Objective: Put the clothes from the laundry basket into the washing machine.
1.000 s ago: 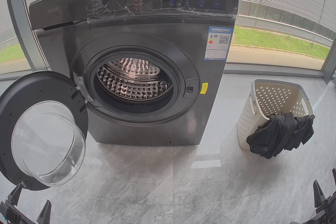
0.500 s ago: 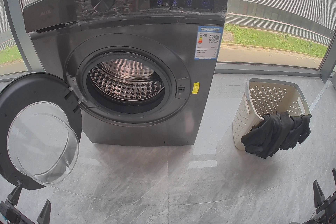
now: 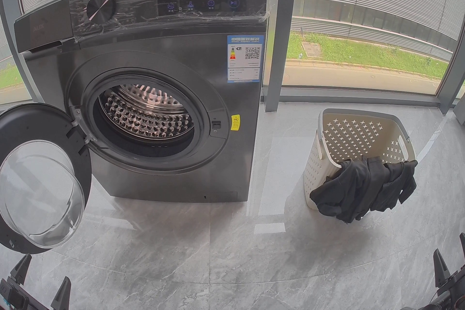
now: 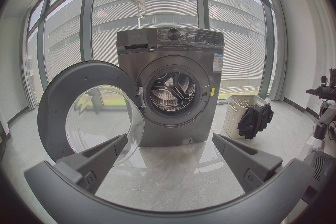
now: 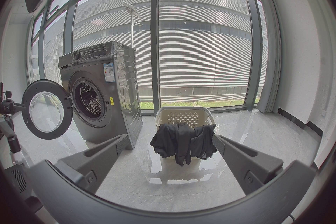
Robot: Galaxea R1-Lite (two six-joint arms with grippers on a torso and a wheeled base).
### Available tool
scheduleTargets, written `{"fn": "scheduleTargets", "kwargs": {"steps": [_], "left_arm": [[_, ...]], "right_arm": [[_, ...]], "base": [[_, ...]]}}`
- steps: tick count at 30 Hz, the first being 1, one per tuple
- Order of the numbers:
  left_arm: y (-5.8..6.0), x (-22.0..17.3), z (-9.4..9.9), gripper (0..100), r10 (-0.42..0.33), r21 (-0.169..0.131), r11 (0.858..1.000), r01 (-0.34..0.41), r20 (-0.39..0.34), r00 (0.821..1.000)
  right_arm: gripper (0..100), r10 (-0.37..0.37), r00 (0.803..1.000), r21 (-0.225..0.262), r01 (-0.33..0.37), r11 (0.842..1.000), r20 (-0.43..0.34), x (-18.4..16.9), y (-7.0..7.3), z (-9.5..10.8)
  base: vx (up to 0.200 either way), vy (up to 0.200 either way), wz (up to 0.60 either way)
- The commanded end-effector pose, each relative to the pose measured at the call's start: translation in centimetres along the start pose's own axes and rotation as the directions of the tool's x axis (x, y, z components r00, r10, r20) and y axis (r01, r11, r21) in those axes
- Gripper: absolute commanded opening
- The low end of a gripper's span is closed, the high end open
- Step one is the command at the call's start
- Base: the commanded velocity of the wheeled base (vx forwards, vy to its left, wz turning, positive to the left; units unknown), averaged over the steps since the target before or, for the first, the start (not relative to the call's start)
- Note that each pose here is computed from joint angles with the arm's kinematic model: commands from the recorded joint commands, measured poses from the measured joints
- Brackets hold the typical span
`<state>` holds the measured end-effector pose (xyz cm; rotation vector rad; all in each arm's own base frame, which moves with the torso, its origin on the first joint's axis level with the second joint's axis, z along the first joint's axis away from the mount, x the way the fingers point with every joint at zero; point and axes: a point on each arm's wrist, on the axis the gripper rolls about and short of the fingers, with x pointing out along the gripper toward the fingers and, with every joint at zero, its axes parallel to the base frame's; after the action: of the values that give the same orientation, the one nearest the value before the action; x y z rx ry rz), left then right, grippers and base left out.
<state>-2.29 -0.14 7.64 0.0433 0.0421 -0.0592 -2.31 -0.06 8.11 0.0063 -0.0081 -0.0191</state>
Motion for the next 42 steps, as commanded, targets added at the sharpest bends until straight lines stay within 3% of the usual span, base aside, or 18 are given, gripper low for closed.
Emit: {"fn": "scheduleTargets", "kwargs": {"steps": [1,42], "left_arm": [[-0.02,0.02,-0.53,100,0.0,0.001,1.0,0.0,0.0,1.0],[-0.02,0.02,-0.53,100,0.0,0.003,1.0,0.0,0.0,1.0]], "right_arm": [[100,0.001,1.0,0.0,-0.001,1.0,-0.003,0.03,0.0,-0.51],[100,0.001,1.0,0.0,-0.001,1.0,-0.003,0.03,0.0,-0.51]], "base": [[0.0,0.0,0.0],[0.0,-0.195,0.0]]}}
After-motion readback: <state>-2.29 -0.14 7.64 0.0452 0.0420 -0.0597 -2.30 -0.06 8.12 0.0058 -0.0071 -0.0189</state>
